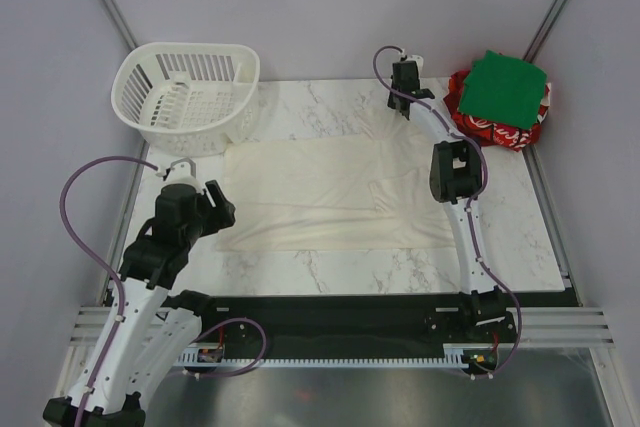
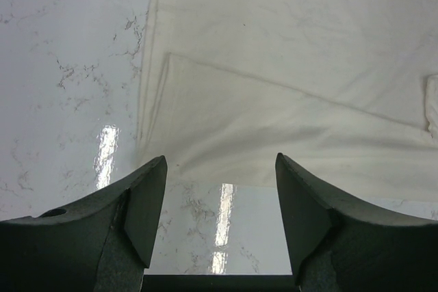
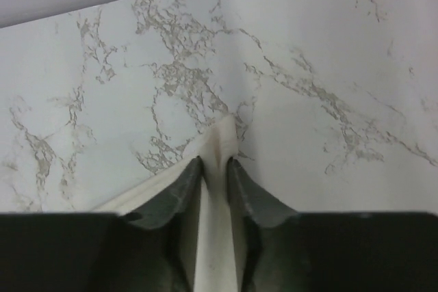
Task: Fold and stack the t-shirts
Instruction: Fold the tshirt
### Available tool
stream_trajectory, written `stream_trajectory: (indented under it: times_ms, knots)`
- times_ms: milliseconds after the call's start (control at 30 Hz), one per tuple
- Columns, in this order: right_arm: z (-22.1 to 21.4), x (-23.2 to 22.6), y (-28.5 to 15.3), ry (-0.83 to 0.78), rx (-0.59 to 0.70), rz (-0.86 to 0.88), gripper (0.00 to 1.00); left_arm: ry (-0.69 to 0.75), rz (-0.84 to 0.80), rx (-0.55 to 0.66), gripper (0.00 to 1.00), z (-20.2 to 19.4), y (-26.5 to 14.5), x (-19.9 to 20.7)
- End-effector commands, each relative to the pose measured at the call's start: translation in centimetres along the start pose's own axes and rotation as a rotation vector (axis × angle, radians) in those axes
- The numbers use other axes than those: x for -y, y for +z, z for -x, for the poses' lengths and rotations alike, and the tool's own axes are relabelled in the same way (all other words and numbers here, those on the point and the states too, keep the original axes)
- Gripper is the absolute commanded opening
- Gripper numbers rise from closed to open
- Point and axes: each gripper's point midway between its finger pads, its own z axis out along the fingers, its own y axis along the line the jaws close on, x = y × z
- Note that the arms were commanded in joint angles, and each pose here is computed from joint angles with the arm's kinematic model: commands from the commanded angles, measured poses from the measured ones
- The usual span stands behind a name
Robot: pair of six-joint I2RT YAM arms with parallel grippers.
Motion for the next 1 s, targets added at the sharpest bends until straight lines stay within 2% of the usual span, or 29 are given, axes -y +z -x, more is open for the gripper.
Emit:
stream_trajectory:
  times_ms: [0, 67, 133, 233, 267, 333, 367, 433, 467, 533, 567, 633, 667, 967]
  knots:
    - [-1.1, 0.2, 1.1, 0.027, -0.026, 0.027, 0.24, 0.034, 0.007, 0.038, 0.72, 1.0, 0.3, 0.0]
    - [-1.0, 0.2, 1.1, 0.031, -0.025, 0.037, 0.09, 0.035, 0.013, 0.029, 0.72, 0.9, 0.5, -0.1]
    - [-1.0, 0.1, 1.0, 0.032, -0.025, 0.049, 0.0, 0.038, 0.017, 0.02, 0.72, 0.8, 0.6, -0.1]
    - [1.0, -1.6, -0.3, 0.047, 0.006, 0.135, 0.0, 0.086, -0.006, -0.018, 0.72, 1.1, 1.4, 0.7]
    - [3.5, -2.5, -1.8, 0.057, 0.056, 0.177, 0.0, 0.097, 0.002, -0.033, 0.72, 1.2, 2.0, 0.9]
    - [5.2, -3.2, -3.5, 0.058, 0.091, 0.207, 0.0, 0.118, 0.041, -0.079, 0.71, 1.9, 3.6, 1.2]
    - [8.5, -3.6, -6.2, 0.067, 0.148, 0.229, 0.0, 0.115, 0.047, -0.067, 0.7, 3.2, 3.8, 1.7]
    - [9.3, -3.1, -8.1, 0.069, 0.157, 0.23, 0.0, 0.121, 0.07, -0.122, 0.7, 3.0, 5.6, 2.0]
    - [12.6, -3.1, -11.4, 0.081, 0.224, 0.247, 0.0, 0.121, 0.07, -0.122, 0.7, 3.3, 6.0, 2.2]
    - [12.4, -1.9, -13.1, 0.066, 0.223, 0.215, 0.0, 0.132, 0.069, -0.129, 0.7, 3.9, 7.3, 2.8]
    - [14.8, -1.2, -15.9, 0.072, 0.28, 0.21, 0.0, 0.13, 0.061, -0.118, 0.7, 4.4, 8.0, 3.2]
    - [14.0, 0.8, -16.8, 0.05, 0.27, 0.141, 0.0, 0.133, 0.054, -0.126, 0.7, 5.2, 9.3, 4.1]
    - [14.9, 1.5, -18.4, 0.051, 0.292, 0.131, 0.0, 0.13, 0.044, -0.131, 0.7, 5.4, 9.7, 4.5]
    - [10.9, 9.5, -19.0, -0.027, 0.203, -0.089, 0.0, 0.121, -0.035, -0.152, 0.69, 7.4, 12.4, 7.6]
